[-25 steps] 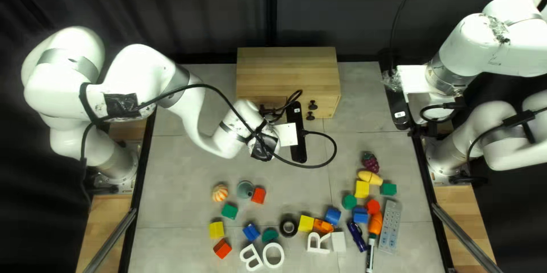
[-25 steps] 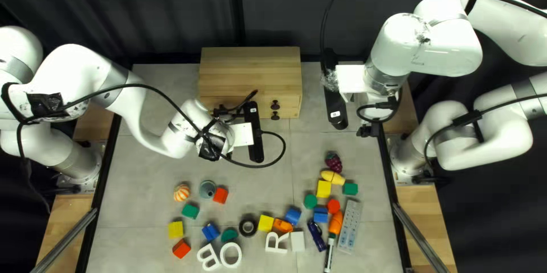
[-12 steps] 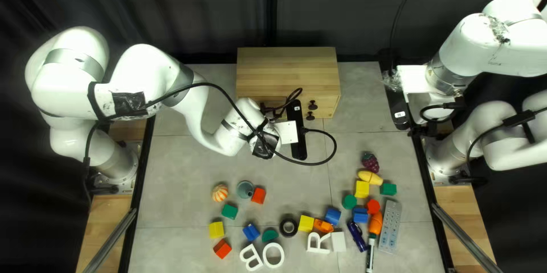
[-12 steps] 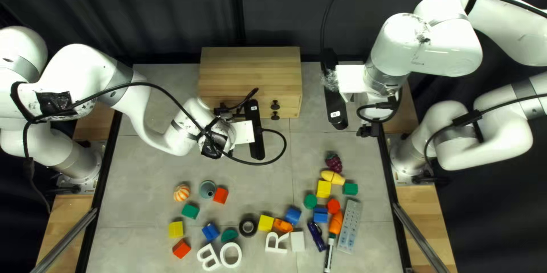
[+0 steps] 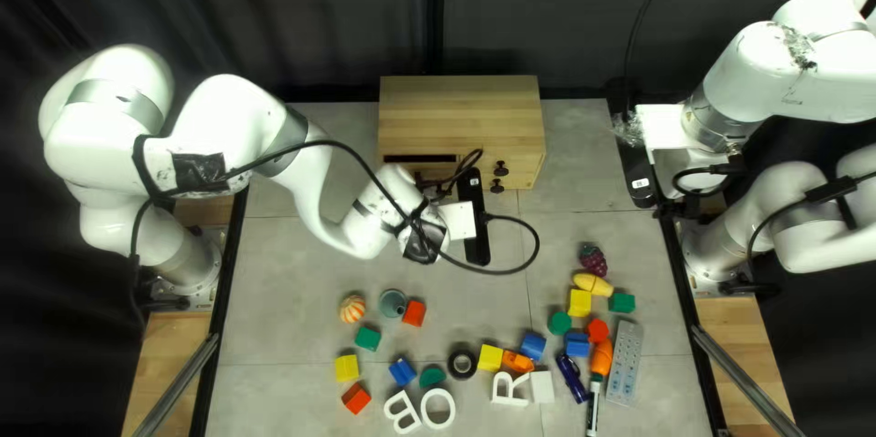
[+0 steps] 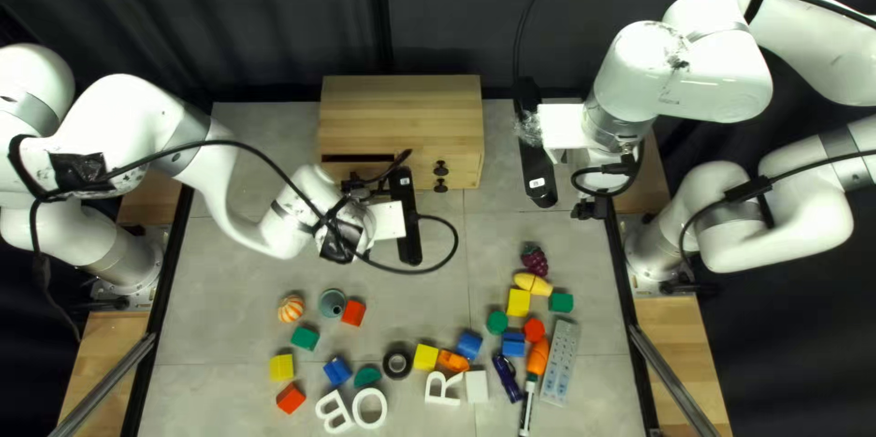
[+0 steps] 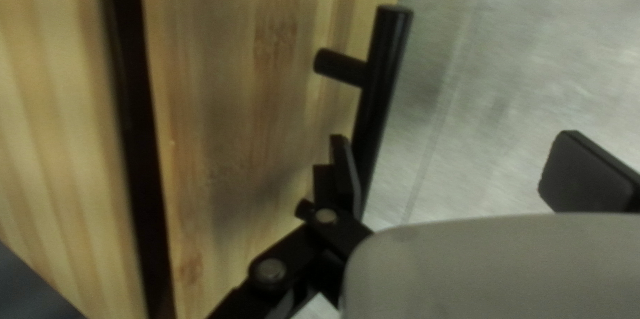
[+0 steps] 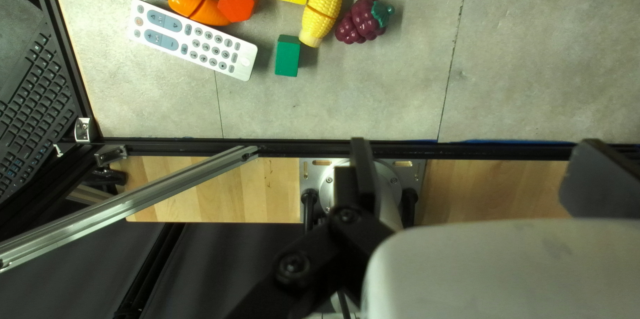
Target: Open drawers and place objects into drawer and close
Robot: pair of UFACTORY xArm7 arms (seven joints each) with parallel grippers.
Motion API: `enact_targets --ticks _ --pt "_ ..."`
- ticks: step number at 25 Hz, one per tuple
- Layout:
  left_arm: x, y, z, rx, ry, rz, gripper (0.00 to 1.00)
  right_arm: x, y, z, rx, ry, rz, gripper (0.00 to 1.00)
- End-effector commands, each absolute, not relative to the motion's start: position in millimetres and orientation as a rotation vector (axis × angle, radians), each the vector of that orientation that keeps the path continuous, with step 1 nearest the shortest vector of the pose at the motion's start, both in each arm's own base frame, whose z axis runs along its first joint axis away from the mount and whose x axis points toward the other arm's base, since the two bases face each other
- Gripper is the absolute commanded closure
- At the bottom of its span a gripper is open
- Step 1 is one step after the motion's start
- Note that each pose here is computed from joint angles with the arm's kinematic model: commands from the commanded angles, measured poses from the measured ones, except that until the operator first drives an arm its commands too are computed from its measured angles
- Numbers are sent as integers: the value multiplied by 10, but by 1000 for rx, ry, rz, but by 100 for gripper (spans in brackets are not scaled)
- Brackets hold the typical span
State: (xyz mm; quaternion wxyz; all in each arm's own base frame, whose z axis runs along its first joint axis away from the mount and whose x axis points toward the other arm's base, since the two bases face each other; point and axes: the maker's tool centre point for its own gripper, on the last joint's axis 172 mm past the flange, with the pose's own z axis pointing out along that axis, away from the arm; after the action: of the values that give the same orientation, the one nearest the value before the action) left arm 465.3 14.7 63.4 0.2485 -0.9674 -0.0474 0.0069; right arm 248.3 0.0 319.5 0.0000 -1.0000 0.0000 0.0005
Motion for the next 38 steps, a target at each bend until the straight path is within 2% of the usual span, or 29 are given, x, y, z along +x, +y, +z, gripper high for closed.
enact_targets --ticks 1,5,17,32,38 --pt "4661 -148 864 -2641 -101 21 0 2483 0 3195 -3142 0 2 0" --pt "4674 -188 1064 -2633 -80 9 0 2483 0 3195 -3142 0 2 0" --pt "4576 60 1127 -2770 -21 -9 0 2483 0 3195 -3142 0 2 0" --pt "4588 42 1152 -2771 -1 -12 0 2483 0 3195 -3142 0 2 0" --pt "4666 412 1092 -2740 -9 -9 0 2483 0 3195 -3142 0 2 0"
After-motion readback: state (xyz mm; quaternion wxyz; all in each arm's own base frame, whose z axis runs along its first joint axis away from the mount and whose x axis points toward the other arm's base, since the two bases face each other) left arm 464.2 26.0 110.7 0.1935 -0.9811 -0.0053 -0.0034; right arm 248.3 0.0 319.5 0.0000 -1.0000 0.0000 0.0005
